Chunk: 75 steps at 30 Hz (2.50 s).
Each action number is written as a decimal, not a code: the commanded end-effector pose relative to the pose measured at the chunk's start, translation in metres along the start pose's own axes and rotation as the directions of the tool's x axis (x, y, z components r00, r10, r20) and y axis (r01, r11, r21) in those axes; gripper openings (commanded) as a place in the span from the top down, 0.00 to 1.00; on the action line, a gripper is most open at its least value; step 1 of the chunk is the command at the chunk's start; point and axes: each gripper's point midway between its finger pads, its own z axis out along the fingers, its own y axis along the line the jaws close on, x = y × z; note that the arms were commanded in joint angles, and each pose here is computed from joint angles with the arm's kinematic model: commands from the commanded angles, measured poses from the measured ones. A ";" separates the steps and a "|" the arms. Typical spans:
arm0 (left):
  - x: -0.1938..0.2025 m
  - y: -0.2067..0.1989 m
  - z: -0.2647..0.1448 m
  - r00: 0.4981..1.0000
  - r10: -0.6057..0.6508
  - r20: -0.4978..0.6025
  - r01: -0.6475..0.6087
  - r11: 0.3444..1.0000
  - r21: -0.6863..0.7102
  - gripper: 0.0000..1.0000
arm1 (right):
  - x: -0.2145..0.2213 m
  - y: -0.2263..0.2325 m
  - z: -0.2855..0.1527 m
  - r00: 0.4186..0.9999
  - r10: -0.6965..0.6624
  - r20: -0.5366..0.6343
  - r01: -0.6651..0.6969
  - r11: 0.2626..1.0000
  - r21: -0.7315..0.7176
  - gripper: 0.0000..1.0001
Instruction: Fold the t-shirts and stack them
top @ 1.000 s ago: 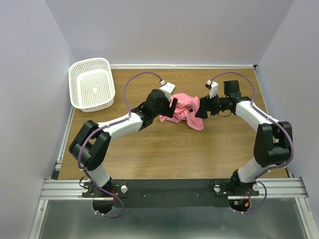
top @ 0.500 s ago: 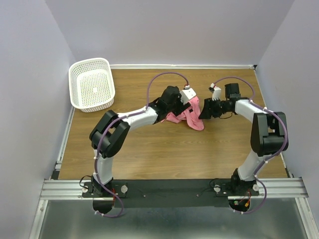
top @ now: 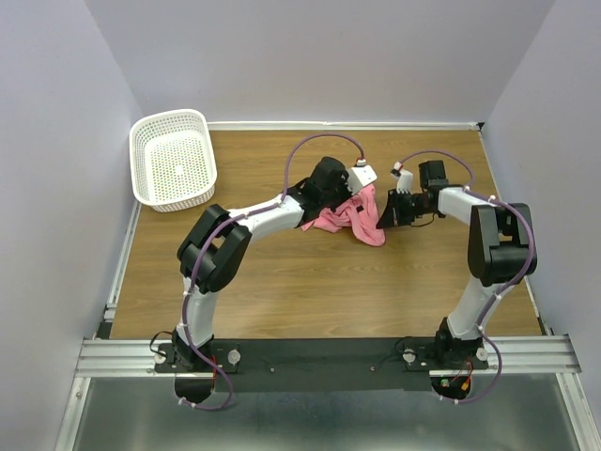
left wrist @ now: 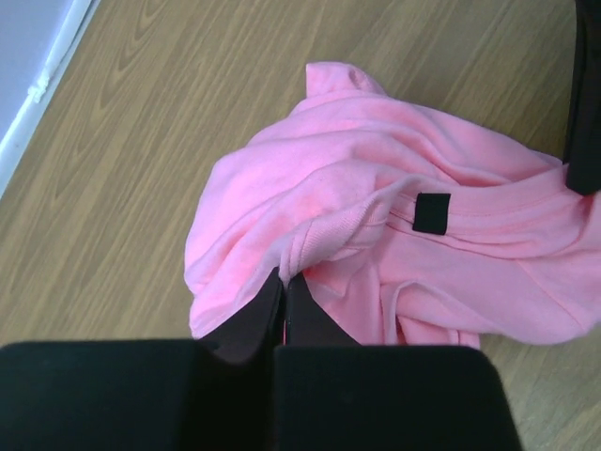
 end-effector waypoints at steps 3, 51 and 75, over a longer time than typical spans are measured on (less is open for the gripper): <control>-0.018 -0.006 -0.006 0.998 -0.041 0.047 0.039 0.999 0.034 1.00 | -0.021 0.022 -0.017 0.999 -0.021 0.037 0.023 0.998 -0.055 0.99; 0.065 0.045 -0.342 0.147 -0.677 0.721 0.988 0.139 -0.071 0.65 | -0.275 0.249 0.060 0.679 -0.632 0.373 0.558 0.775 0.296 0.12; 0.096 0.117 -0.163 0.439 -0.857 0.270 0.897 0.400 -0.189 0.33 | 0.040 -0.021 -0.062 0.888 -0.446 -0.113 0.459 0.875 0.155 0.22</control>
